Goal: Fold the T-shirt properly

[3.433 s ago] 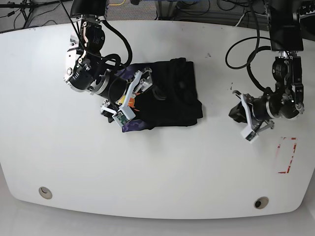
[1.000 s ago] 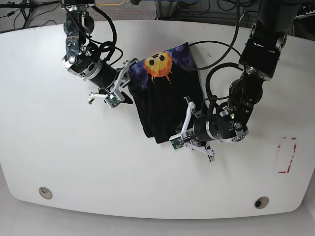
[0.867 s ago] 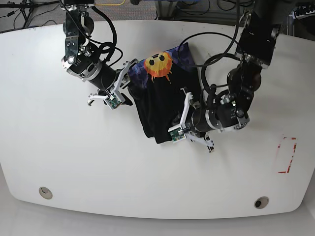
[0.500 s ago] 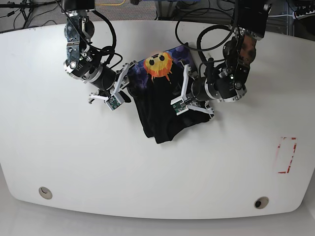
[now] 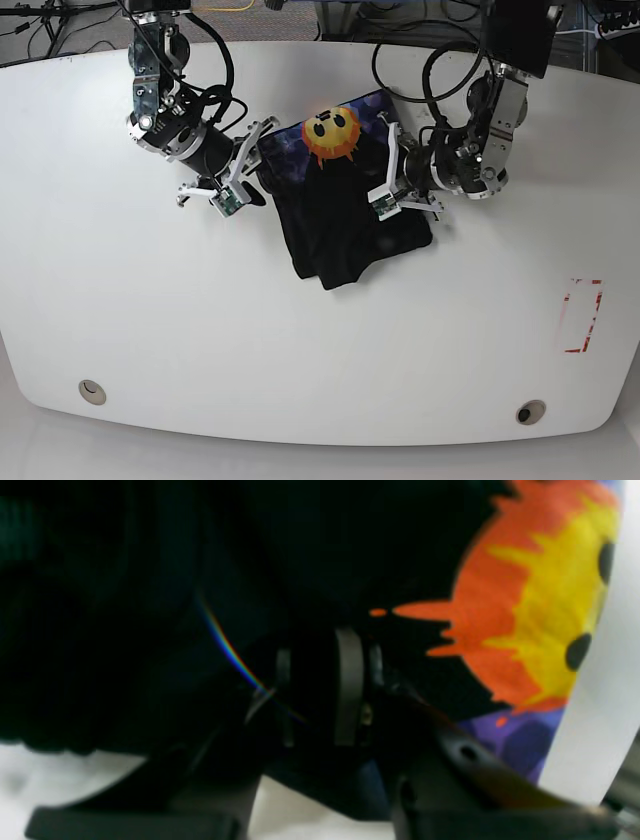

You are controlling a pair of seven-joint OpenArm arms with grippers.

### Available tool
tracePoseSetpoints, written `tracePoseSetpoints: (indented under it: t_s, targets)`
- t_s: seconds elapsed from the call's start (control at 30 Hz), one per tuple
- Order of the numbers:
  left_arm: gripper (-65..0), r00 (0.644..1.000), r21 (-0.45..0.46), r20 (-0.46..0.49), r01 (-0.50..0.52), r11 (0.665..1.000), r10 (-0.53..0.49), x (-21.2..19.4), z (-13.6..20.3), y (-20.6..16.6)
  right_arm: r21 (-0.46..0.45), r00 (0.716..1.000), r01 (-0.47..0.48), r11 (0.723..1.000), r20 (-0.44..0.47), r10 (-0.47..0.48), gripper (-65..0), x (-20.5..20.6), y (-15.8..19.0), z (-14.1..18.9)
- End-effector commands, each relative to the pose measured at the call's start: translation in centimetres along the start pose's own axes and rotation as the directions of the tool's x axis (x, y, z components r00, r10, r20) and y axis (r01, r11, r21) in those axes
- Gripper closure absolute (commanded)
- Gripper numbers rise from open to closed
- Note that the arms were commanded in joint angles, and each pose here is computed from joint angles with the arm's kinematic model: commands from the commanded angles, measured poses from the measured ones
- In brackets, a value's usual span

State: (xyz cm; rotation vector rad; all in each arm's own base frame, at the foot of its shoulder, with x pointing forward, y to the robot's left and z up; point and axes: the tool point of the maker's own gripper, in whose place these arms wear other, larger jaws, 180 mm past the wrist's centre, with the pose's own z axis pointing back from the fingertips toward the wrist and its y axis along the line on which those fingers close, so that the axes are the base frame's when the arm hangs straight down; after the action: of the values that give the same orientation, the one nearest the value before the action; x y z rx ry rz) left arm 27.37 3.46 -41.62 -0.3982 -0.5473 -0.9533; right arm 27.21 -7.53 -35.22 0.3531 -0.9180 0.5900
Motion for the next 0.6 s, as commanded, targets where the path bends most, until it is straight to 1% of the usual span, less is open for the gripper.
tracePoseSetpoints:
  t_s: [0.0, 0.2, 0.37, 0.57]
  targets:
    - [-10.7, 0.992, 0.076, -0.125, 0.014, 0.997, -0.005, -2.2, 0.3, 2.6, -0.032, 0.998, -0.027, 0.999, 0.058, 0.029, -16.0, 2.0, -0.7, 1.3]
    - [-10.7, 0.989, 0.133, -0.146, 0.053, 0.99, -0.033, -2.4, 2.1, 5.2, -0.092, 0.996, -0.048, 0.995, 0.069, 0.054, -16.0, 3.2, -1.9, 3.1]
    - [-10.7, 0.987, 0.188, -0.13, 0.121, 0.975, -0.098, -0.5, 4.2, 6.6, -0.118, 0.996, -0.049, 0.992, 0.072, 0.058, -16.0, 3.4, -2.6, 3.7]
    - [-10.7, 0.97, 0.281, -0.143, 0.228, 0.932, -0.194, 3.4, 7.4, 7.9, -0.149, 0.997, -0.036, 0.988, 0.056, 0.045, -16.0, 2.5, -3.6, 4.4]
